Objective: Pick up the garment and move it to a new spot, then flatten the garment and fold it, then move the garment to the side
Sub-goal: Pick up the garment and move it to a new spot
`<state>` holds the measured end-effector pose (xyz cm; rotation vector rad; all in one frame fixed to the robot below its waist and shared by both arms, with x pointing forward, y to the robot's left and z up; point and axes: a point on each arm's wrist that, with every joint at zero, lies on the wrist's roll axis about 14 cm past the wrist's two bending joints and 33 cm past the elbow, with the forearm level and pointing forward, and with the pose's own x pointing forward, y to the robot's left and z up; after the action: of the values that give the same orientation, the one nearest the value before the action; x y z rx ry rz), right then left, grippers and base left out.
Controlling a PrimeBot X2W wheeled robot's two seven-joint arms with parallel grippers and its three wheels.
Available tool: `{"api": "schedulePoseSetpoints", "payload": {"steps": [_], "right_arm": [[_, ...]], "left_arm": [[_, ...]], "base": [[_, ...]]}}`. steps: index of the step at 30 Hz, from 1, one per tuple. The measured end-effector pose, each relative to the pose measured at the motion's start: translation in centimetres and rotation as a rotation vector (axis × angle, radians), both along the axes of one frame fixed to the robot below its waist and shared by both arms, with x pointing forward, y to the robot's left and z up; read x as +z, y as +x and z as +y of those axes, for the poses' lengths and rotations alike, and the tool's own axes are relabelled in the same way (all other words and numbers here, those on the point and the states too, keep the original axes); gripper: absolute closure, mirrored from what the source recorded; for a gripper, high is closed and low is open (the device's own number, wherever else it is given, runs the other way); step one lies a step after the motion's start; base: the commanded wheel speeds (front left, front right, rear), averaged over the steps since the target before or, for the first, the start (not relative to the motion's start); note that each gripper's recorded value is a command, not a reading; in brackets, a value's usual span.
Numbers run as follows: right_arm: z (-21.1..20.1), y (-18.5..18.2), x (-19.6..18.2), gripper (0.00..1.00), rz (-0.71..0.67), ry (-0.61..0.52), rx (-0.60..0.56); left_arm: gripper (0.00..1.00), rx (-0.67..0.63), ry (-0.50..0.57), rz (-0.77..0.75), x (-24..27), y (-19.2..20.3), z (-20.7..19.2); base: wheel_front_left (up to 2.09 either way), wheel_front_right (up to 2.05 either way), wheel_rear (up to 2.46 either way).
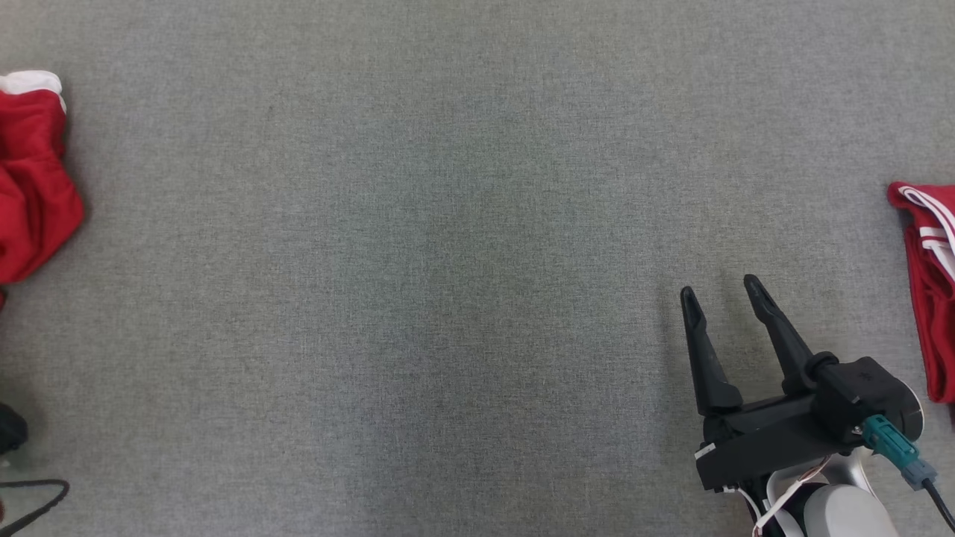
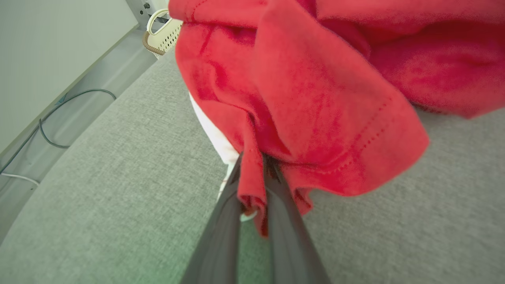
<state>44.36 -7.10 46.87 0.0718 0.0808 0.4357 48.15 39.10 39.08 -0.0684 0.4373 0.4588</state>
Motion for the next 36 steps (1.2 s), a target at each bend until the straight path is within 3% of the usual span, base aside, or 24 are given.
{"api": "schedulePoseSetpoints", "payload": {"steps": [5,12,19,28,36], "right_arm": [[-0.6,0.1,0.3,0.0,-0.01,0.001,-0.021],[-0.6,-0.7,1.9,0.0,-0.043,0.014,-0.034],[-0.9,-1.3,4.2,0.0,-0.098,0.035,-0.055],[-1.6,-2.5,6.0,0.0,-0.137,0.038,-0.079],[-4.0,-3.3,6.3,0.0,-0.142,0.029,-0.153]], "left_arm": [[1.0,-0.001,0.062,-0.066,2.1,1.0,0.4],[1.0,-0.047,0.207,-0.329,12.3,3.6,0.5],[1.0,-0.147,0.228,-0.546,18.3,3.3,-4.3],[1.0,-0.385,0.185,-0.701,21.4,0.6,-15.7],[1.0,-0.694,0.037,-0.708,20.7,-1.6,-28.6]], "base": [[0.0,0.0,0.0],[0.0,0.0,0.0],[0.0,0.0,0.0],[0.0,0.0,0.0],[0.0,0.0,0.0]]}}
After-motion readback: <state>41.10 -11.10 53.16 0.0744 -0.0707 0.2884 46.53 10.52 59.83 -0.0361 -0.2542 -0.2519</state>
